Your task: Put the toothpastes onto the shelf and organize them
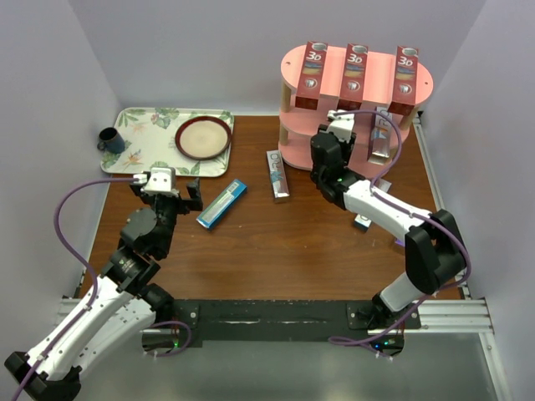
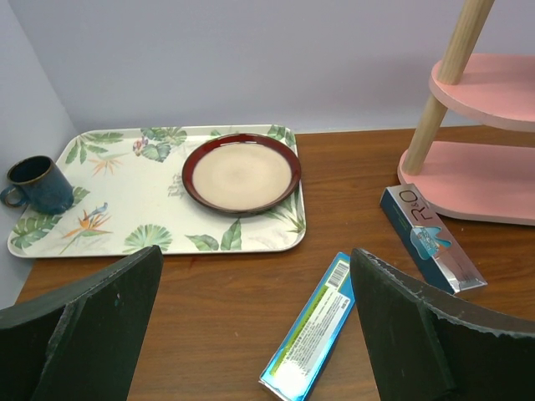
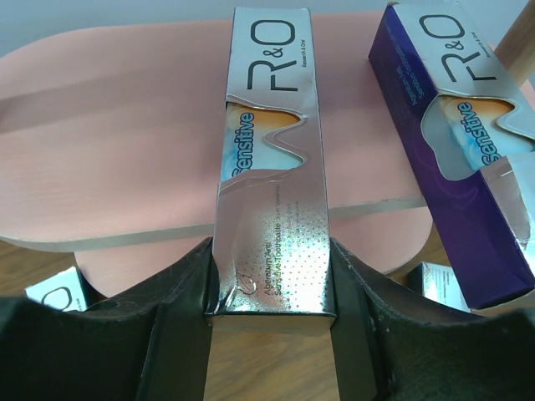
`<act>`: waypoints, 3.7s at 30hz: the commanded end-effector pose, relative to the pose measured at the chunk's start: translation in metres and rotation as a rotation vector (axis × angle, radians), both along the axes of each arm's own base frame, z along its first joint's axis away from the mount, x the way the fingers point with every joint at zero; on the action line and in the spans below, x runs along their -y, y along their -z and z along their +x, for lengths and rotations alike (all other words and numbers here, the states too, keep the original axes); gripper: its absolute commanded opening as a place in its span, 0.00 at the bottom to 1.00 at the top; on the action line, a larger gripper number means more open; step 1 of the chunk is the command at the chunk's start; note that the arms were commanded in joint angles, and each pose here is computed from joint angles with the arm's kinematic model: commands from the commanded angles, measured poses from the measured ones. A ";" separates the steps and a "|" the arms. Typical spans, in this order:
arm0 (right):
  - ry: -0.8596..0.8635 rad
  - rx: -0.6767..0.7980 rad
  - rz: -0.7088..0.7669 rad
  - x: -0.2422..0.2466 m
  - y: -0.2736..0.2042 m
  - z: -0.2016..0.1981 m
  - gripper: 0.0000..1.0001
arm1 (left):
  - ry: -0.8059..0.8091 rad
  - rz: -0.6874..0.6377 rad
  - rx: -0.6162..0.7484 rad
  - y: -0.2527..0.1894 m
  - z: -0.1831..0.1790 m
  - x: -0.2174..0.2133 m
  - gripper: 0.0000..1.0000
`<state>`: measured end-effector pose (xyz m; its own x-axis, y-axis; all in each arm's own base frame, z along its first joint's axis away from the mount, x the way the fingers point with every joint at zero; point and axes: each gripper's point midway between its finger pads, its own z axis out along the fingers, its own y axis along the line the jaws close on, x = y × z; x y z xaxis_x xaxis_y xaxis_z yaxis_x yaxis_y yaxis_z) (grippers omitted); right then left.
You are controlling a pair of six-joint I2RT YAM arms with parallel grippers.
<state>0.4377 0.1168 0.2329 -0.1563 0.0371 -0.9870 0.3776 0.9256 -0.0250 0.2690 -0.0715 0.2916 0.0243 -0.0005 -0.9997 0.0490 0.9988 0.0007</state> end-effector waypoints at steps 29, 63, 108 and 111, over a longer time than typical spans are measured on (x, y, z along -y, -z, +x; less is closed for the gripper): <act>-0.147 0.112 0.034 -0.001 -0.032 -0.002 0.69 | 0.010 0.000 0.027 -0.006 0.001 0.001 1.00; -0.444 -0.400 0.049 0.046 -0.014 -0.198 0.99 | 0.030 -0.009 0.034 -0.011 -0.001 0.004 1.00; -0.667 -1.365 -0.637 0.171 0.152 -0.243 0.99 | 0.093 -0.025 0.068 -0.021 -0.018 0.003 1.00; -0.679 -1.399 -0.653 0.185 0.157 -0.246 0.99 | 0.096 -0.022 0.063 -0.019 -0.017 0.004 1.00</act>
<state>0.1898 -0.0597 0.0809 -0.7597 -0.6475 0.0600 -0.6044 0.6690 -0.4325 0.2517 -0.0742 0.2981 0.0499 -0.0089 -0.9987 0.1349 0.9909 -0.0021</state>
